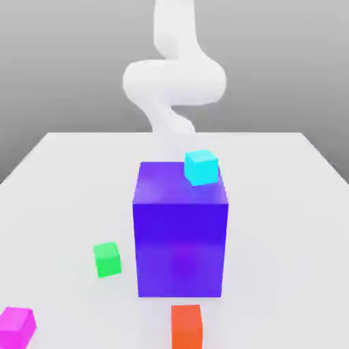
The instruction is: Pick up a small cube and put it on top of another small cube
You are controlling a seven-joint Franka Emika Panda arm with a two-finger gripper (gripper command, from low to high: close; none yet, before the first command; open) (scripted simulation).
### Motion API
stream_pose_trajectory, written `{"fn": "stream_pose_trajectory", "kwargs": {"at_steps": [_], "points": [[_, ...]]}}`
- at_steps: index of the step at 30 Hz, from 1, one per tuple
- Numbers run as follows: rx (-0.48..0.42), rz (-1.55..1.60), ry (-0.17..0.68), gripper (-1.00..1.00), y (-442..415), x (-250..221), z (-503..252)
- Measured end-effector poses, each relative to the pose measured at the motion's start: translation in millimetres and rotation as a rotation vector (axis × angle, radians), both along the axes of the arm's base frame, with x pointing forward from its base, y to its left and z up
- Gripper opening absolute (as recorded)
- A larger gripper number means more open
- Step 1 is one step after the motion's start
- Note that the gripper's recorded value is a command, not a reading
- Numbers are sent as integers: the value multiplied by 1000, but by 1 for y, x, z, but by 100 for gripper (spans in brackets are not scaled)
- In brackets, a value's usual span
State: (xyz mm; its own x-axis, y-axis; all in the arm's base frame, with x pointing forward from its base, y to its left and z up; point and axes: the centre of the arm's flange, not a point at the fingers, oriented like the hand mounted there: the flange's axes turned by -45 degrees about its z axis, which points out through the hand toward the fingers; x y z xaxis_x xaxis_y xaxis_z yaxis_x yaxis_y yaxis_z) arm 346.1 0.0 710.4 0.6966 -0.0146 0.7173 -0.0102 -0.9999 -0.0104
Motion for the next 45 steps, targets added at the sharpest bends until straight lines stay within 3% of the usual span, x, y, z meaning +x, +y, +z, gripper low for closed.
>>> {"fn": "stream_pose_trajectory", "kwargs": {"at_steps": [3, 5, 9, 15, 16, 24, 27, 35, 45], "points": [[0, 0, 0, 0, 0, 0, 0], [74, 51, 156, 0, -15, 47, -48], [74, 51, 156, 0, -15, 47, -48], [240, 133, 513, 0, -42, 134, -196], [240, 133, 513, 0, -42, 134, -196], [362, 143, 842, 0, -71, 177, -369], [378, 131, 921, 0, -80, 178, -417], [364, 73, 1027, 0, -116, 167, -499], [258, -19, 992, 0, -189, 145, -541]]}}
